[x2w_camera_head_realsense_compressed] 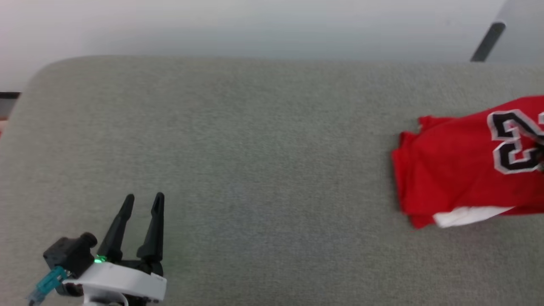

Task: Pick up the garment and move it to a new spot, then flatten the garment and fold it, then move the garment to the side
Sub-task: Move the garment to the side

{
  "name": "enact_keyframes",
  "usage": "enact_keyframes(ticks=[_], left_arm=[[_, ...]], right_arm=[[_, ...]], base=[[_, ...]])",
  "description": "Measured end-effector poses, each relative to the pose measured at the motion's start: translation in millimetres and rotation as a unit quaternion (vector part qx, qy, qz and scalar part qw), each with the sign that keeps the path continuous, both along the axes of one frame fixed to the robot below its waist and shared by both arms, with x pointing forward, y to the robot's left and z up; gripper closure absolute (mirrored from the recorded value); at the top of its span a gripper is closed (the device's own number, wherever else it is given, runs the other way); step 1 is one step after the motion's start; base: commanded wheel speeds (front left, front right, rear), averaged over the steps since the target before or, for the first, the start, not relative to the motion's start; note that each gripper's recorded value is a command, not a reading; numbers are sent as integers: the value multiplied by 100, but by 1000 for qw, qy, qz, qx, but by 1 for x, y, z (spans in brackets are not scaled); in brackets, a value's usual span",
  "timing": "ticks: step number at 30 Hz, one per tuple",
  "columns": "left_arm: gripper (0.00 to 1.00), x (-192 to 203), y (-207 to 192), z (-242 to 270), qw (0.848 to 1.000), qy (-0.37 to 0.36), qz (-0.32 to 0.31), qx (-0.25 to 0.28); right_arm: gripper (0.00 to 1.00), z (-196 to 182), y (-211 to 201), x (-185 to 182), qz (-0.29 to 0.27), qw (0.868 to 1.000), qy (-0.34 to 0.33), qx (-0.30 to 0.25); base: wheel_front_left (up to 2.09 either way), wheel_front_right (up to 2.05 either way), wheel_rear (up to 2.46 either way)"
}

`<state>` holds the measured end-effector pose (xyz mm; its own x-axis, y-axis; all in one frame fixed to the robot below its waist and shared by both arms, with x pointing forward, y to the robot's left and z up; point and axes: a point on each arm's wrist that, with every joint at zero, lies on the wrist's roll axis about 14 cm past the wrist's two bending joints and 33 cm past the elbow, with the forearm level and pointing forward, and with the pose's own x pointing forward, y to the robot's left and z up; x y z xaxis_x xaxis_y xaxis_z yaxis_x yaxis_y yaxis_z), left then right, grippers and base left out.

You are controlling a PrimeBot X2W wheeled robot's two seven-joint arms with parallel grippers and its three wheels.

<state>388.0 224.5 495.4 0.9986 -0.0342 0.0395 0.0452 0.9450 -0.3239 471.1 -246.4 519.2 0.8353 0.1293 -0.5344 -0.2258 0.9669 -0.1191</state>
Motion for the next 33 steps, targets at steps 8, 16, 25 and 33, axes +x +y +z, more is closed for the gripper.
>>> enact_keyframes(ticks=[8, 16, 25, 33], left_arm=[[0, 30, -19, -9, 999, 6, -35, 6], [0, 55, -35, -19, 998, 10, -63, 9], [0, 67, -41, -32, 997, 22, -76, 11], [0, 72, -39, -37, 997, 27, -76, 14]], right_arm=[[100, 3, -57, 15, -33, 997, -13, -63], [100, 1, -107, 25, -51, 989, -16, -140], [100, -6, -149, 34, -66, 976, -13, -209], [100, -19, -171, 42, -78, 966, -5, -245]], base=[[0, 0, 0], [0, 0, 0], [0, 0, 0], [0, 0, 0]])
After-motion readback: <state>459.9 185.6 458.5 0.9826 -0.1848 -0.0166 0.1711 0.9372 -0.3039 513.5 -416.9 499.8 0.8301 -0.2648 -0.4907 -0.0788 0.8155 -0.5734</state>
